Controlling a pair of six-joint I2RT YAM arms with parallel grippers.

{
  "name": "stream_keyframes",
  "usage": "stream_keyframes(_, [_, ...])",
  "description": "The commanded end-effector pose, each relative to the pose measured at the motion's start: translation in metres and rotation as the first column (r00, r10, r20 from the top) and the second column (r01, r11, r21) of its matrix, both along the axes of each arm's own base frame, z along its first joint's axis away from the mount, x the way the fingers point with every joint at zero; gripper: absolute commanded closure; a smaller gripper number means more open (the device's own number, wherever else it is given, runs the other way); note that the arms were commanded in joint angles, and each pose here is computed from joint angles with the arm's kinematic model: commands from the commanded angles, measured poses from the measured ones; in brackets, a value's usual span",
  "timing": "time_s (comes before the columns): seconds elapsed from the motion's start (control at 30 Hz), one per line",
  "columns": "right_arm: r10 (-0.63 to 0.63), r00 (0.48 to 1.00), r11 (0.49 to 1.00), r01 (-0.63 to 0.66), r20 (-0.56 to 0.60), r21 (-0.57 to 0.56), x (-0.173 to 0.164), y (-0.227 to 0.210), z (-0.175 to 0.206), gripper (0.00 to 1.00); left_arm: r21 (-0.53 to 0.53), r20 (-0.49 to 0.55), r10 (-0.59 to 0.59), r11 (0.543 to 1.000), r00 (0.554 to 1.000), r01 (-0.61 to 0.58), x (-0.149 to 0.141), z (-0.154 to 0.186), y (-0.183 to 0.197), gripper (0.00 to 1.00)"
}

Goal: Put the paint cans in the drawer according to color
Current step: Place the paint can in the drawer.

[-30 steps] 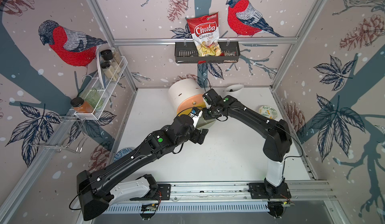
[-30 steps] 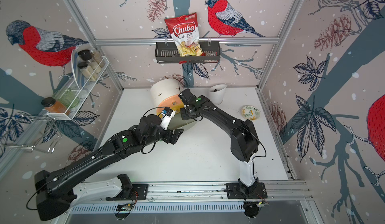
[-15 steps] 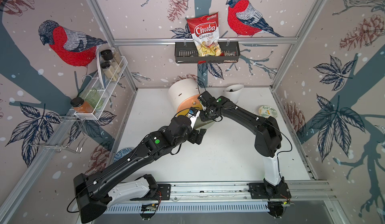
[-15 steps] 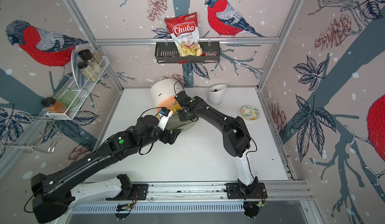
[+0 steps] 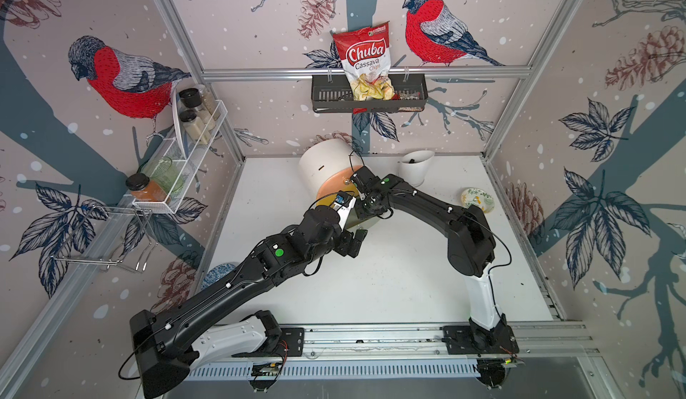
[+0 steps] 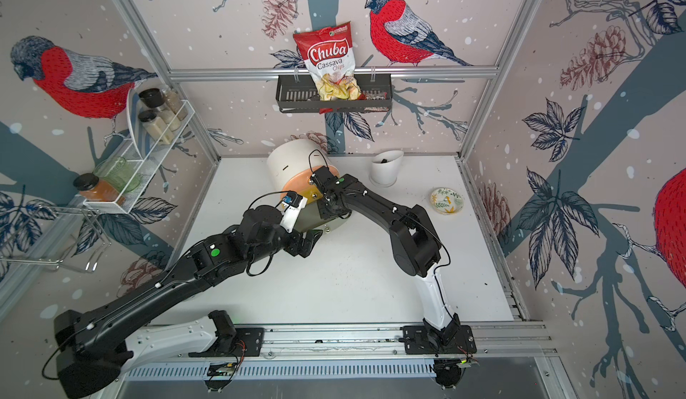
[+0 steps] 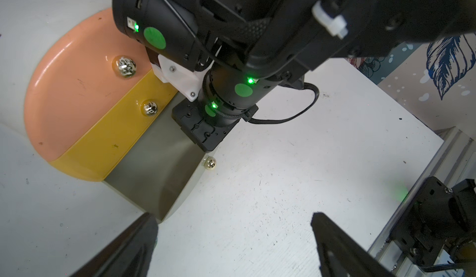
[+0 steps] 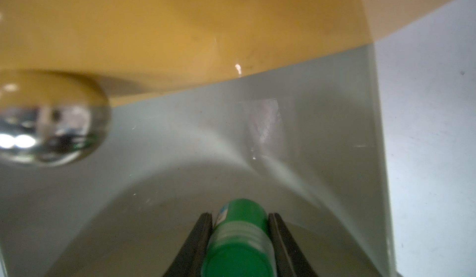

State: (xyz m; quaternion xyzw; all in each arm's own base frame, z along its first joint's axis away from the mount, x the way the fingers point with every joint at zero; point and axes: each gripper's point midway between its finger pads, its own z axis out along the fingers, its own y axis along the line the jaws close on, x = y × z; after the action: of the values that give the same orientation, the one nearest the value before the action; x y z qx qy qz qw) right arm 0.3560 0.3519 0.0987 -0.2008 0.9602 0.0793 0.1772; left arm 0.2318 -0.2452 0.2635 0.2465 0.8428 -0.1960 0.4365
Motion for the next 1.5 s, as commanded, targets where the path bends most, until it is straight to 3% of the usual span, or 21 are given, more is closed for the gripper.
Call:
stream_keyframes(0.0, [-0.022, 1.000, 0.999, 0.021, 0.013, 0.034, 0.005, 0.007, -0.002, 0.67, -0.020, -0.009, -0.003, 1.000, 1.000, 0.003, -0.001, 0.001, -0.001, 0.04])
stream_keyframes(0.3, [-0.054, 0.998, 0.998, 0.054, -0.016, 0.031, 0.004, 0.007, -0.019, 0.64, -0.022, -0.013, -0.007, 1.000, 1.000, 0.007, -0.001, 0.000, -0.003, 0.04])
stream_keyframes(0.73, [-0.067, 0.998, 0.997, 0.068, -0.017, 0.029, 0.006, 0.007, -0.019, 0.52, -0.023, -0.020, -0.010, 1.000, 1.000, 0.009, -0.002, -0.003, -0.003, 0.04])
stream_keyframes(1.13, [-0.065, 0.998, 0.996, 0.064, 0.016, 0.058, 0.004, 0.006, 0.016, 0.52, -0.025, -0.029, 0.006, 1.000, 1.000, -0.007, -0.002, -0.006, -0.001, 0.04])
stream_keyframes(1.47, [-0.065, 0.995, 0.994, 0.057, 0.082, 0.097, -0.007, -0.007, 0.070, 0.52, -0.034, -0.072, 0.165, 0.985, 0.984, -0.168, 0.002, -0.028, 0.024, 0.03])
